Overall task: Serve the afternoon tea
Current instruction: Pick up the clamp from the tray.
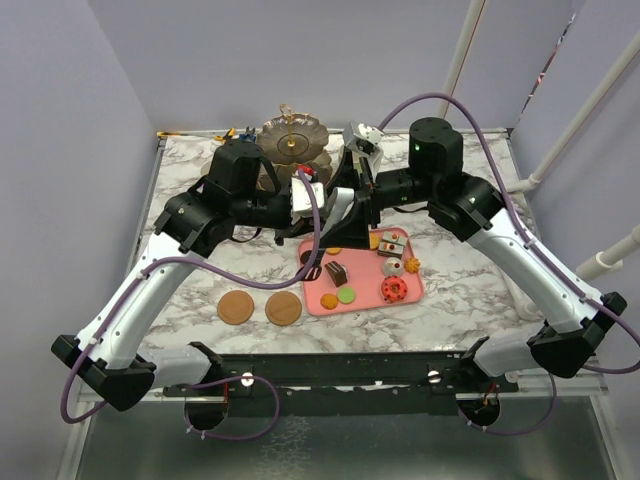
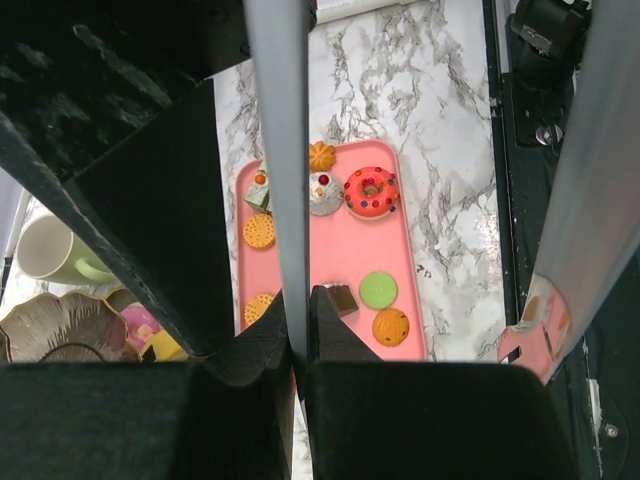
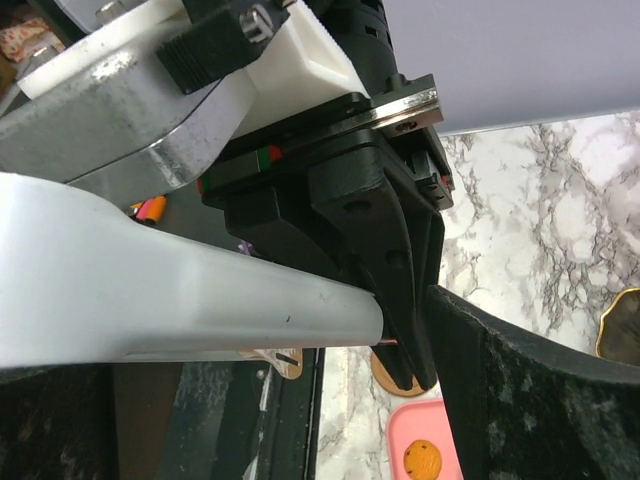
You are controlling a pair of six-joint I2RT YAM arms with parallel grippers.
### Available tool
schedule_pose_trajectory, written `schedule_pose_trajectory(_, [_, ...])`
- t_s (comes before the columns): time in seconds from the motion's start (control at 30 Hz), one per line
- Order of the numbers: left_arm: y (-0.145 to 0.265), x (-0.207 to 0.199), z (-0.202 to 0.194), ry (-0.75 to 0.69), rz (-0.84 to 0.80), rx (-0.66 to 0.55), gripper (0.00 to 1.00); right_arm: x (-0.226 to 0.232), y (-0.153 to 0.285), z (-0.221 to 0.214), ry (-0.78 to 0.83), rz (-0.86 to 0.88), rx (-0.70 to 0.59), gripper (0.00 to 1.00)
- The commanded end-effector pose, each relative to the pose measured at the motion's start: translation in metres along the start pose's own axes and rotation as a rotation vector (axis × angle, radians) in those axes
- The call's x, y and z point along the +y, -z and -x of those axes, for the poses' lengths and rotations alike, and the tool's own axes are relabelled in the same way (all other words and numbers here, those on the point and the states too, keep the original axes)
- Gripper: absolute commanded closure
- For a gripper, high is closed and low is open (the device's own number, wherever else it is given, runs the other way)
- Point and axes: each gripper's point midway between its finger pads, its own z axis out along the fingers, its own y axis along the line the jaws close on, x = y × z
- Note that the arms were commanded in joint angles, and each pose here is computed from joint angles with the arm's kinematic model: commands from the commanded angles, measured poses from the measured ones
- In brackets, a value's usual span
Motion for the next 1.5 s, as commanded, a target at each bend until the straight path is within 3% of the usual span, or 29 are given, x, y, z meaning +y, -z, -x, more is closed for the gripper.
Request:
schedule_pose_trajectory(0.0, [0.005,0.005,0.016,-0.052,0.028,-0.025,1.0,0.006,0.004,0.018,0.118,-0.033,-0.067,0.0])
schedule_pose_trajectory(0.87, [0.011,0.009,0.02,-0.106,0.065,-0.02,1.0,0.015,-0.003,-0.004,0.031,0.096,0.061,0.22])
schedule_pose_trajectory(1.0, [0.011,0.01,0.02,-0.098,0.071,-0.018,1.0,0.01,-0.003,-0.002,0.056,0.056,0.043,0.35])
schedule_pose_trajectory(1.13, [0.012,0.011,0.024,-0.089,0.078,-0.029,1.0,0.006,-0.001,0.001,0.085,0.011,0.016,0.4])
schedule_pose_trajectory(1.33, [0.015,0.013,0.033,-0.097,0.094,-0.05,0.79,-0.005,0.006,0.007,0.135,-0.101,-0.026,0.5])
schedule_pose_trajectory(1.47, [0.018,0.011,0.037,-0.111,0.096,-0.061,0.5,-0.009,0.012,0.01,0.155,-0.165,-0.064,0.52])
